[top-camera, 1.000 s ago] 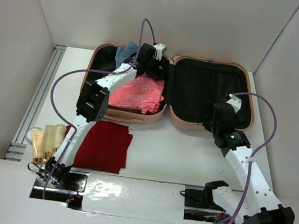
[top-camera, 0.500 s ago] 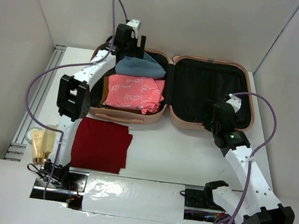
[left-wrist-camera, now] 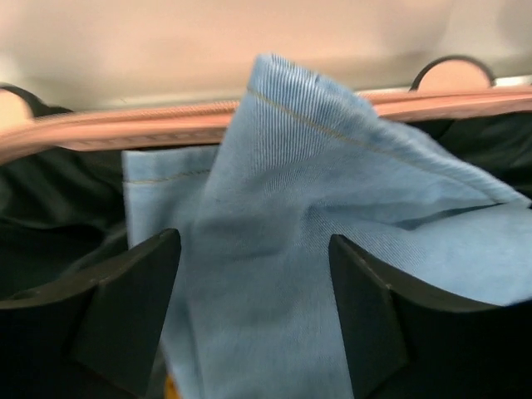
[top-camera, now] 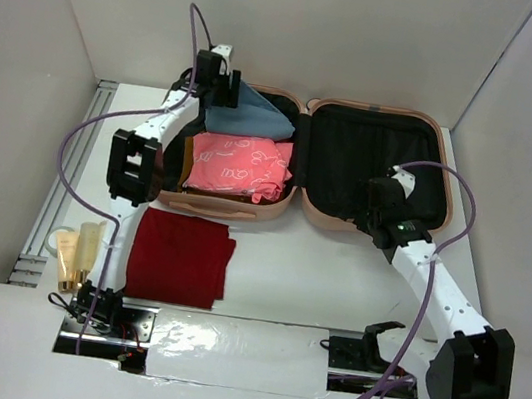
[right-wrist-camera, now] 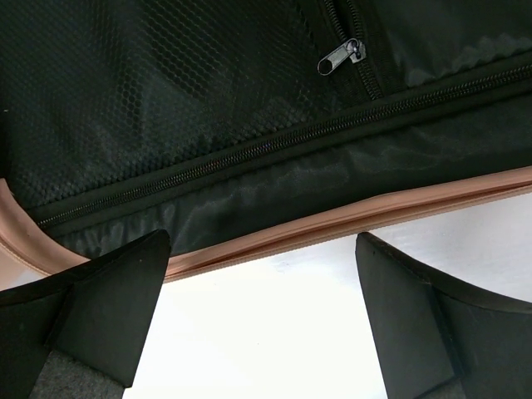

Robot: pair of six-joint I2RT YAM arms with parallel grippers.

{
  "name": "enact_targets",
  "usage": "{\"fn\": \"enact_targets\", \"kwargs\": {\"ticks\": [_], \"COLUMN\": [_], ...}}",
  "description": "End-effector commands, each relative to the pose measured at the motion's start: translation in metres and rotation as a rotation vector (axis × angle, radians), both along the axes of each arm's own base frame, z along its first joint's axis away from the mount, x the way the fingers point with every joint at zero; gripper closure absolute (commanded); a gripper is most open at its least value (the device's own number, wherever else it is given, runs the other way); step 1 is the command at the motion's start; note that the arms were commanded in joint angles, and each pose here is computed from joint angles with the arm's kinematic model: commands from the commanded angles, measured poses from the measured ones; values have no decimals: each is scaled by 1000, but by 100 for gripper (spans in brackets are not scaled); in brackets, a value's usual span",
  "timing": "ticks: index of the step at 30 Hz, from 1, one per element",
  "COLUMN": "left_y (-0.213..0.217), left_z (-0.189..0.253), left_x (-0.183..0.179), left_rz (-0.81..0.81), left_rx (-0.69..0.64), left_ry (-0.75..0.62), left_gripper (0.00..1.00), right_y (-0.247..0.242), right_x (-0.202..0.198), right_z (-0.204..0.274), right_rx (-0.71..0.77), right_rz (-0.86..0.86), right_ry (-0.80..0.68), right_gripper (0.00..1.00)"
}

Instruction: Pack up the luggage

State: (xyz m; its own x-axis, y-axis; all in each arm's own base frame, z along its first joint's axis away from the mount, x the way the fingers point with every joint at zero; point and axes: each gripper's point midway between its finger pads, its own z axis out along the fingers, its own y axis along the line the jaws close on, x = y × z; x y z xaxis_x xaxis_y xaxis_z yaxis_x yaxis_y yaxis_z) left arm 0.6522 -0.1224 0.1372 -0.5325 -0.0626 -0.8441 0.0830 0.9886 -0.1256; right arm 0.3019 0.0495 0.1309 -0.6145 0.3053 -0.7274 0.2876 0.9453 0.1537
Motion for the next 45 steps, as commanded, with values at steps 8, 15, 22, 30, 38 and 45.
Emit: {"fn": "enact_targets", "kwargs": {"ticks": [8,15,22,30,38,45], "left_y": [10,29,9,-2,-13,5], "left_z": [-43,-96,-118,-28,121,127], "left_x": [11,-17,-38,-39,-56,-148], "left_rz": [54,134,34,-2,-53,82], "left_rx": [9,0,-62,-135,-215,-173], "left_ry": [44,222,352,232,-9,116], "left_gripper": [77,100,100,57,0,0], "right_y": [2,2,2,7,24,99], "right_x": [19,22,21,19,22,-1], "right_z": [20,18,16,33,68,91], "right_rx": [-3,-3,-3,35,99,169], "right_rz": [-4,-4,-4,17,101,358], "right_ry": [-67,-65,-65,-129,-235,-258], "right_gripper": [0,0,0,0,0,4]}}
